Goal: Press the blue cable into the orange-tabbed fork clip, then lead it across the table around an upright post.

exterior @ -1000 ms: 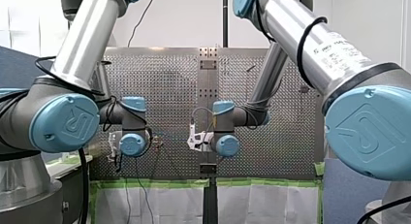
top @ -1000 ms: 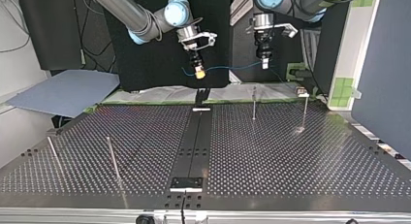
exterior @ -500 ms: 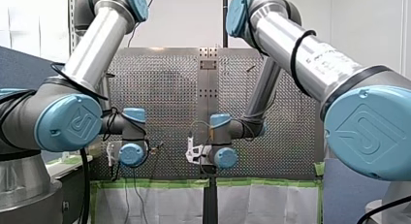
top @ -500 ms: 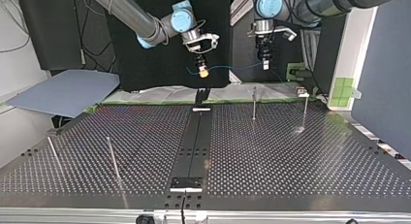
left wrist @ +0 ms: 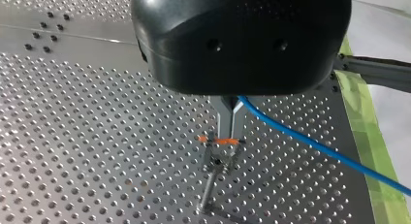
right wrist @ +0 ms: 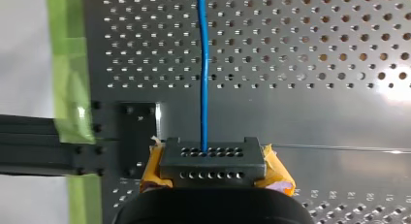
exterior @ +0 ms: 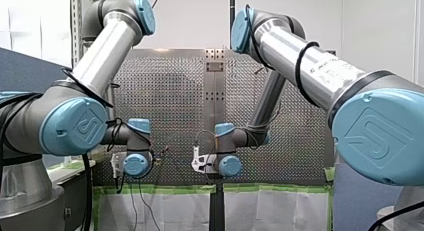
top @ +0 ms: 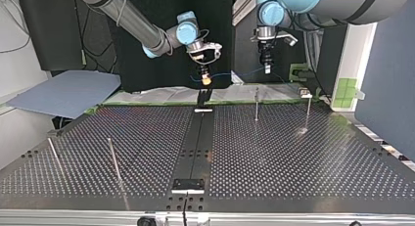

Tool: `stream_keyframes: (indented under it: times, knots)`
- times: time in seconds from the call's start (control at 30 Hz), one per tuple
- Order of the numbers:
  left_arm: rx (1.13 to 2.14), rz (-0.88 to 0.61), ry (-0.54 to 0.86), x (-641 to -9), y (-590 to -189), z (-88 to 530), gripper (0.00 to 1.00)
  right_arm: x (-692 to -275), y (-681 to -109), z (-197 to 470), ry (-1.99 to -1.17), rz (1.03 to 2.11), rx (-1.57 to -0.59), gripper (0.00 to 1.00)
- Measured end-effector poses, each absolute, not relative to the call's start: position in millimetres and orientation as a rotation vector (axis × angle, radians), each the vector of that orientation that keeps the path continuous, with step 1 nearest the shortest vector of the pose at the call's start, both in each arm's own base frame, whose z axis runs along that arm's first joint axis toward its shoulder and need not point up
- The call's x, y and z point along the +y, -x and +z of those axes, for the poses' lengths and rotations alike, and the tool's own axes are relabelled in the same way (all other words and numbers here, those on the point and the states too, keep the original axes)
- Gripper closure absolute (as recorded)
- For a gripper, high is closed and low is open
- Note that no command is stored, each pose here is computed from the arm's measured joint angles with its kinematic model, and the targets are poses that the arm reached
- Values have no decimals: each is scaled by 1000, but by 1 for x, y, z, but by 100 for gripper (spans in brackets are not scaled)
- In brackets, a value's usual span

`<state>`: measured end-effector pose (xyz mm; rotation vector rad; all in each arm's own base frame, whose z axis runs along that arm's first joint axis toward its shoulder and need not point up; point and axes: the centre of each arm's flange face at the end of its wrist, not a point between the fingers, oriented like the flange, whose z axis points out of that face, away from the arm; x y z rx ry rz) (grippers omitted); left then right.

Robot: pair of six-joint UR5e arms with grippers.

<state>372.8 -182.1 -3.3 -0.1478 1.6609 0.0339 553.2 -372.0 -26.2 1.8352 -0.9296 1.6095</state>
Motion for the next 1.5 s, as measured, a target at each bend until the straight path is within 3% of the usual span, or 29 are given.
stream_keyframes:
  times: [0.3, 1.5]
  knots:
    - [1669, 12, 178, -180, -402, -23, 100, -386, -555, -20, -1811, 1629, -925, 100]
    - [1680, -41, 226, -153, -495, -7, 100, -423, -537, -18, -1779, 1608, -945, 100]
